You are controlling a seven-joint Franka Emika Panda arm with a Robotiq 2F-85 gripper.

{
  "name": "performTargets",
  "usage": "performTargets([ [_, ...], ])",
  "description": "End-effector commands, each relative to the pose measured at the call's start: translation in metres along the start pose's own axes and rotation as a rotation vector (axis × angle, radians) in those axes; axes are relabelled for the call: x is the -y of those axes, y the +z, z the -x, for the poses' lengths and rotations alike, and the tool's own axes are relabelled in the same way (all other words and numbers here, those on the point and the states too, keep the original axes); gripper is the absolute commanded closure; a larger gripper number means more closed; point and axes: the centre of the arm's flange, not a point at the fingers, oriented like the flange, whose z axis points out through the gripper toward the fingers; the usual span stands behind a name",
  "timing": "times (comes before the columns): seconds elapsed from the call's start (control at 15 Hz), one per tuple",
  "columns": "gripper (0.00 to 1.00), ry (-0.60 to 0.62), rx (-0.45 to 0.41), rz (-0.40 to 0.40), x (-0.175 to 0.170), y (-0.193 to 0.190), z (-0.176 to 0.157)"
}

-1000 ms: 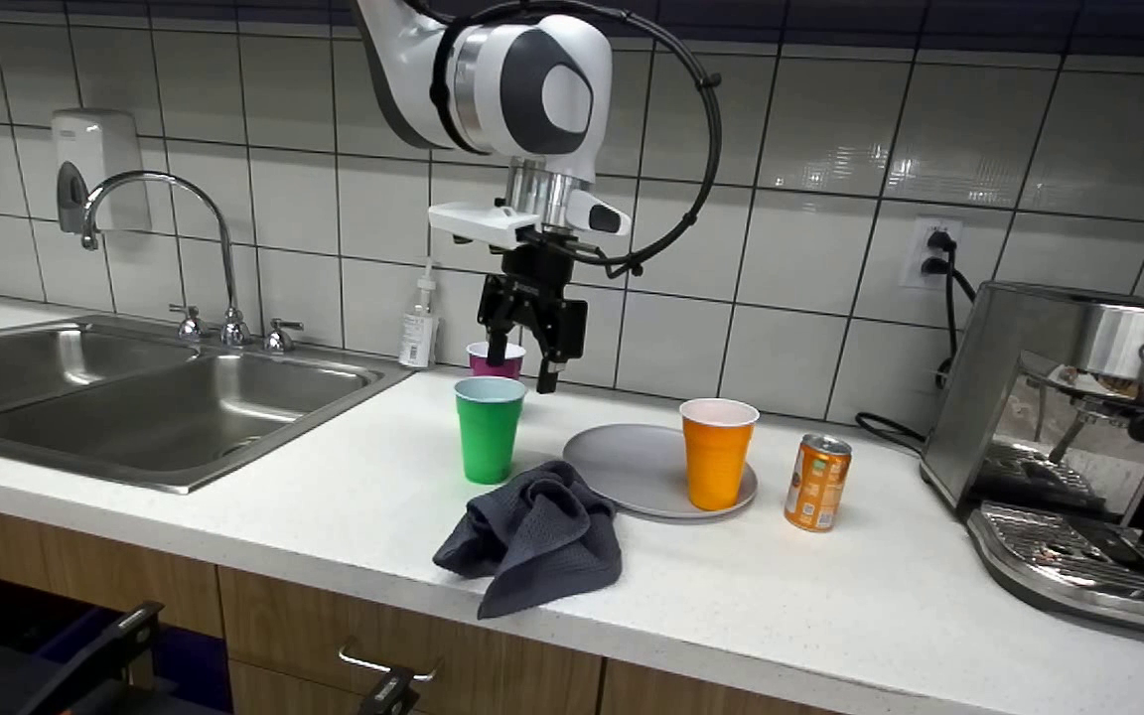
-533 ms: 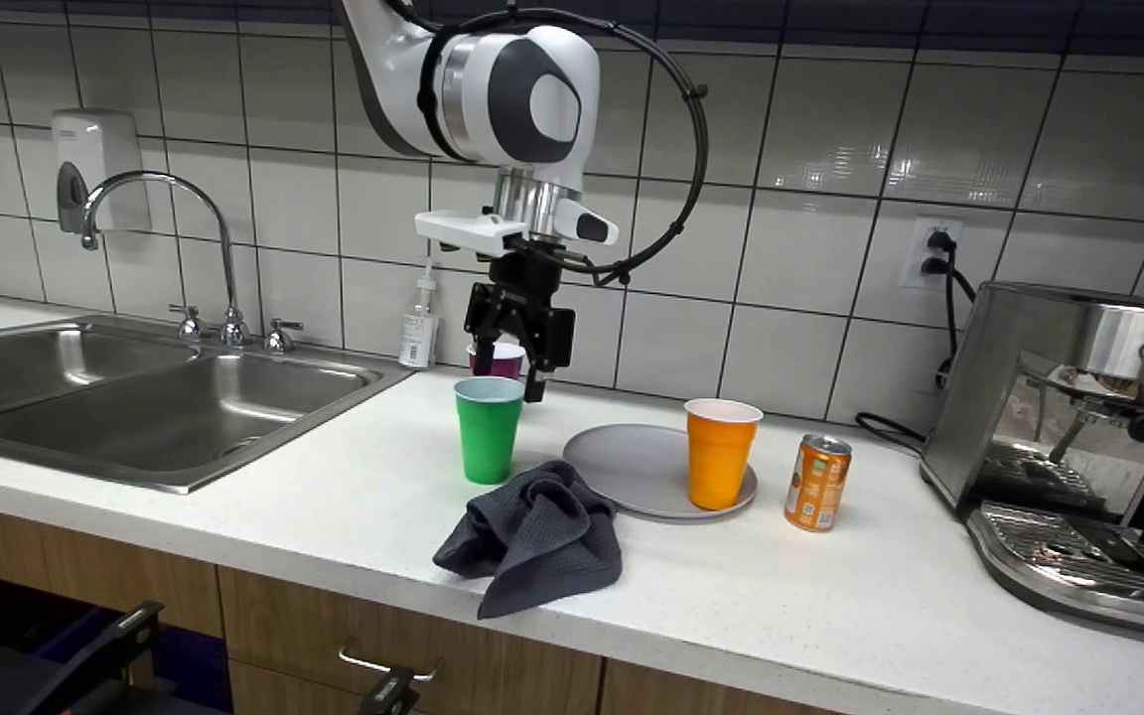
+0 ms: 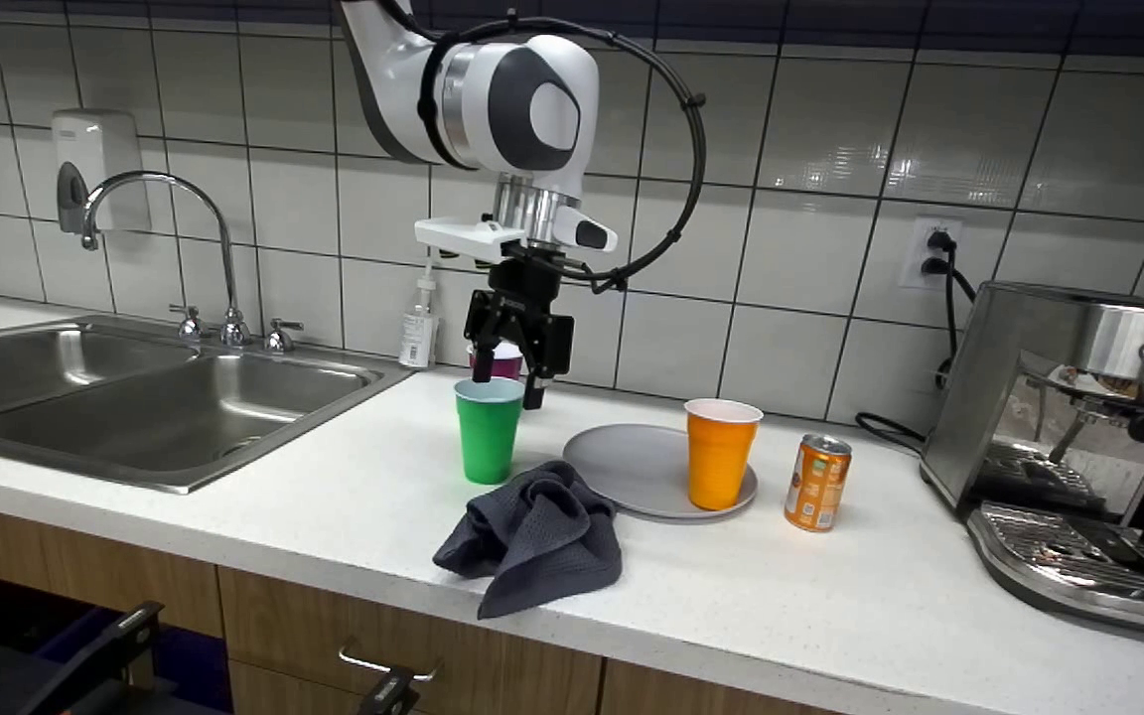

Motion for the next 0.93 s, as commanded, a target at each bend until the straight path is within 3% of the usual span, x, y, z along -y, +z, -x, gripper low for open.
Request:
performTargets([
  [0.0,0.00,0.029,-0.009,0.015,0.005,0.006,-0.004],
  [0.87,0.00,0.103,-0.038,0.014,0.017,0.026,-0.012],
])
